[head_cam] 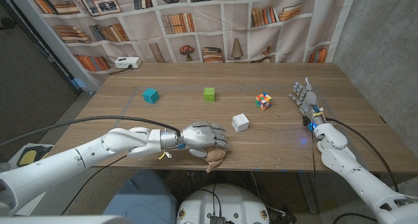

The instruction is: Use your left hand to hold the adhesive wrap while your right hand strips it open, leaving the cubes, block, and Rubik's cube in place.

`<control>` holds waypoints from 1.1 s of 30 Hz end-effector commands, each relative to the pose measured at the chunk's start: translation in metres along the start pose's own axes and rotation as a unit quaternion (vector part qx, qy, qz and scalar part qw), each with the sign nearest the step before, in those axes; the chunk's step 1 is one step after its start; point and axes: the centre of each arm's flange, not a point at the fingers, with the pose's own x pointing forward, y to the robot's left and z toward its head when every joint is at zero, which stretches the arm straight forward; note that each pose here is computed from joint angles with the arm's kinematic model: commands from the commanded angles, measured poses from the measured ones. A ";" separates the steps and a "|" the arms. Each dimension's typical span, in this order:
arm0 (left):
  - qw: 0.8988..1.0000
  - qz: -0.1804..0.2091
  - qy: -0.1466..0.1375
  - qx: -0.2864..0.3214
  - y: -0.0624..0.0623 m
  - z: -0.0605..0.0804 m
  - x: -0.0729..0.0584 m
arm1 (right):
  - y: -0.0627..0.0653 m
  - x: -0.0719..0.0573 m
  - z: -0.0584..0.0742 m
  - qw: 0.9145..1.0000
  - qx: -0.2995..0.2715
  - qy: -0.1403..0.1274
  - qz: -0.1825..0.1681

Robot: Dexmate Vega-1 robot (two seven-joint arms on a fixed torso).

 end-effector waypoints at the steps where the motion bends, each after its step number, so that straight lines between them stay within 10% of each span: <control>1: 1.000 -0.003 -0.001 -0.009 -0.005 0.007 0.001 | 0.000 -0.003 -0.001 1.000 -0.002 0.001 0.002; 33: 1.000 0.024 0.019 -0.003 -0.004 0.009 -0.002 | -0.002 -0.006 0.003 1.000 0.001 -0.002 -0.004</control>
